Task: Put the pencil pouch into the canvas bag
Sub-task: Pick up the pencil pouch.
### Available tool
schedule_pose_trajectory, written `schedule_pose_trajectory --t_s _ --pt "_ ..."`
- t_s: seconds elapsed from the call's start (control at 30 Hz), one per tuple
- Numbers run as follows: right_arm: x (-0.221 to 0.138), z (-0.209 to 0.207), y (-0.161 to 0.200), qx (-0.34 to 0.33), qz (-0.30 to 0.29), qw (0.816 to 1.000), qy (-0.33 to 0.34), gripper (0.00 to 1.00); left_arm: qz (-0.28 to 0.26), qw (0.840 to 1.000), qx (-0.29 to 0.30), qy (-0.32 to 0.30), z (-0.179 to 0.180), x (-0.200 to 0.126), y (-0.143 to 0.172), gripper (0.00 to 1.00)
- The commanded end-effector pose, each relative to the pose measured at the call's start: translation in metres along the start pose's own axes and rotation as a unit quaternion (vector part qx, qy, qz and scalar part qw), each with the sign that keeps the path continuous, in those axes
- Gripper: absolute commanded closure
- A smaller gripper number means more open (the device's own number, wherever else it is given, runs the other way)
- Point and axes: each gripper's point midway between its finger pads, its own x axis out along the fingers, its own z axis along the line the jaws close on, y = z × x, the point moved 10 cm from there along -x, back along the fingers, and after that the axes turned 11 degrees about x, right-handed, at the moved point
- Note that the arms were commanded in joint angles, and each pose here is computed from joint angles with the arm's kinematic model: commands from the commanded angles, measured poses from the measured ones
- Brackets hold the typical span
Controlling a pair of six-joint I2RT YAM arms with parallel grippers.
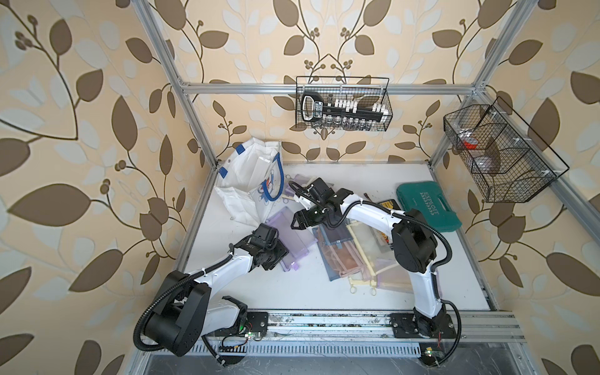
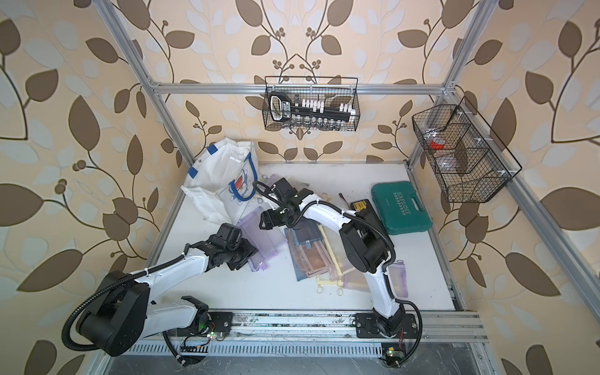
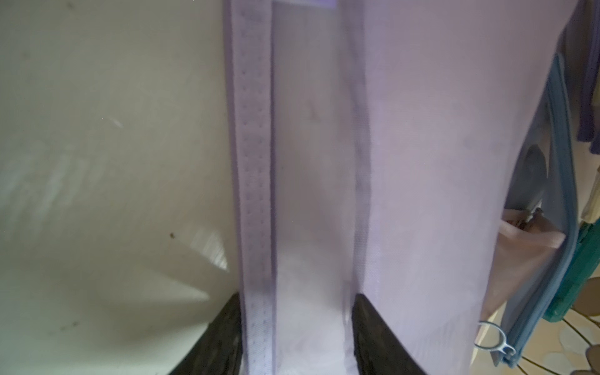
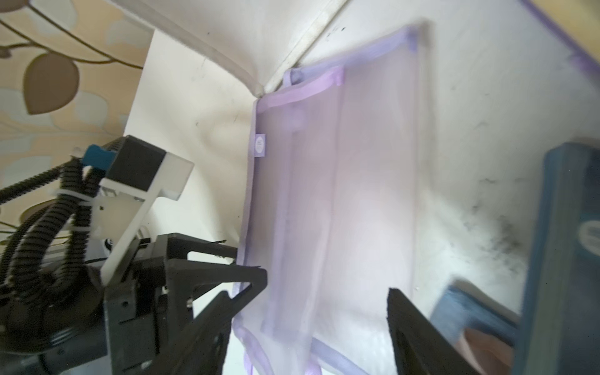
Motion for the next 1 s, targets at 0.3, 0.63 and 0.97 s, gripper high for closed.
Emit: schedule_pose_trajectory --t_s 0.3,0.63,0.97 --pt "0.044 -0.012 0.019 0.035 0.070 0.996 -0.039 0.37 0.026 1.000 -0.011 0.000 0.014 0.011 0.010 0.56" --pt "0.036 -0.017 0.023 0.035 0.062 0.997 -0.033 0.41 0.031 0.999 -0.014 -0.004 0.017 0.013 0.011 0.64" --pt "0.035 -0.017 0.028 0.049 0.075 0.993 -0.077 0.92 0.044 0.999 0.012 0.006 0.007 0.010 0.008 0.71"
